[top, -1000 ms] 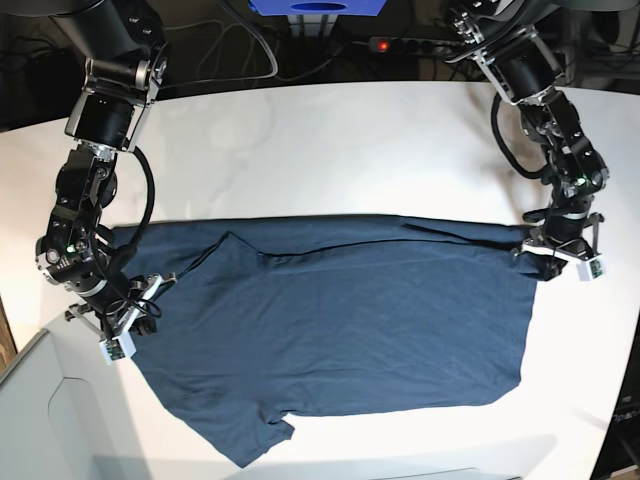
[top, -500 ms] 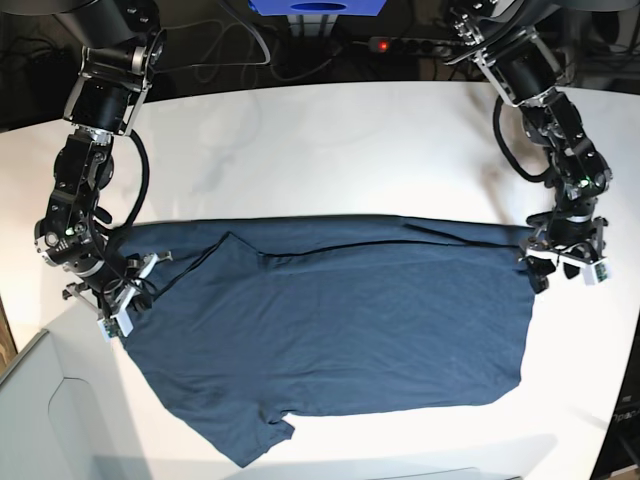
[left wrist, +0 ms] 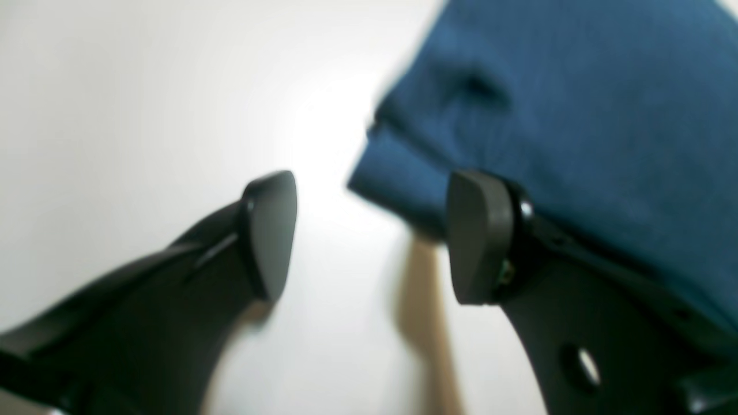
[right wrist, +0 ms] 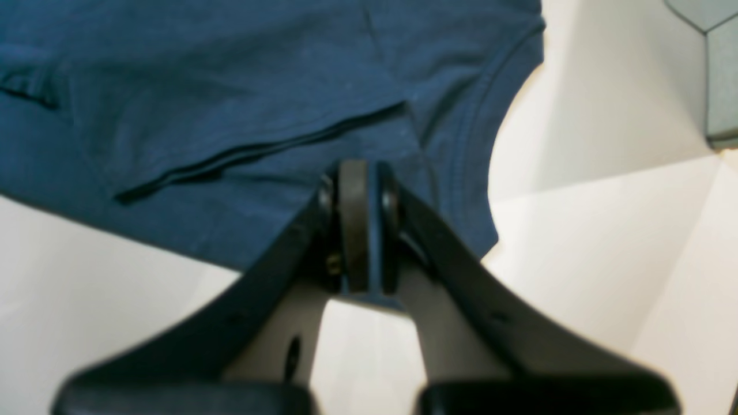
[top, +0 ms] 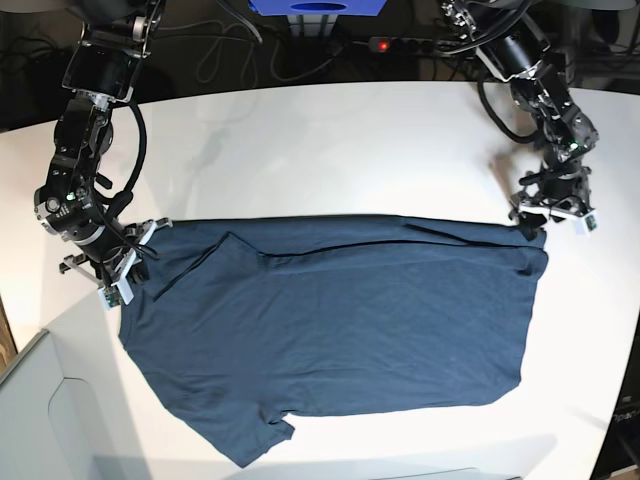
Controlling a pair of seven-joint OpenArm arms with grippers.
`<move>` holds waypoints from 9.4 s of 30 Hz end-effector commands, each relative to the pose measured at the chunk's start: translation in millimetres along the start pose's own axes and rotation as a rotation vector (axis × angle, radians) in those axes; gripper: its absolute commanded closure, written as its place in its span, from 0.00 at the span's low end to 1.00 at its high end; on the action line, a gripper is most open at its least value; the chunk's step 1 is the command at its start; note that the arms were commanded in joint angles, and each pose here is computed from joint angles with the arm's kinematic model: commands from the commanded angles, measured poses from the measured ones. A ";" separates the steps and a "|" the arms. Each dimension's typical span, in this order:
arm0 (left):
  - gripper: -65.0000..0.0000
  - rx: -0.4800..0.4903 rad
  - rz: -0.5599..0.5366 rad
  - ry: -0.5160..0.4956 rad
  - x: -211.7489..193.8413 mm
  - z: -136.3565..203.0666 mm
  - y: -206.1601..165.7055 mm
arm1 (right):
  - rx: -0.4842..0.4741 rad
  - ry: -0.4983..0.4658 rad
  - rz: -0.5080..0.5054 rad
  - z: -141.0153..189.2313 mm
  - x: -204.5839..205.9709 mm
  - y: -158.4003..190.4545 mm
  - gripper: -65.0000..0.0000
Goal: Fold the T-shirt properly
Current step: 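Drag the held shoulder edge across the shirt toward the hem, then lay the shoulder edge down and open both grippers, then move both grippers to the hem corners of the shirt and grasp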
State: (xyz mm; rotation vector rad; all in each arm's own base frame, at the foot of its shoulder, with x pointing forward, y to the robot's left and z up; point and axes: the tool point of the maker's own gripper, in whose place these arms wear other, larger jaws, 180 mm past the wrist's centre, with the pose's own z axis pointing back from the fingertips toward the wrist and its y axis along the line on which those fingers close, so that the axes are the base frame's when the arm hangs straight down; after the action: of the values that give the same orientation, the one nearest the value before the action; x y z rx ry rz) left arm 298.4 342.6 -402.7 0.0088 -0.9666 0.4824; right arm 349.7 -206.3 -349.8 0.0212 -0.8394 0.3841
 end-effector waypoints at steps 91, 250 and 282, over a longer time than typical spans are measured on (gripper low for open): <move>1.00 0.016 -0.060 -0.115 46.8 15.2 6.1 | 0.008 0.133 0.072 15.5 -51.0 -50.6 0.99; 0.51 -0.075 -0.130 -0.086 72.5 -103.7 -74.9 | -0.260 0.244 0.266 122.7 -66.0 -48.2 0.40; 1.00 -0.055 -0.145 -0.033 42.9 -100.3 -62.7 | -0.050 -0.189 -0.270 -118.5 71.8 -82.9 0.39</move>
State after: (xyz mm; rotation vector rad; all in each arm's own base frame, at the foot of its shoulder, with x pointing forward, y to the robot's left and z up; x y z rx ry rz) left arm 422.4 318.4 -415.7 0.0111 -1.0265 0.3330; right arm 491.2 -234.5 -390.2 0.1322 -0.9493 0.1180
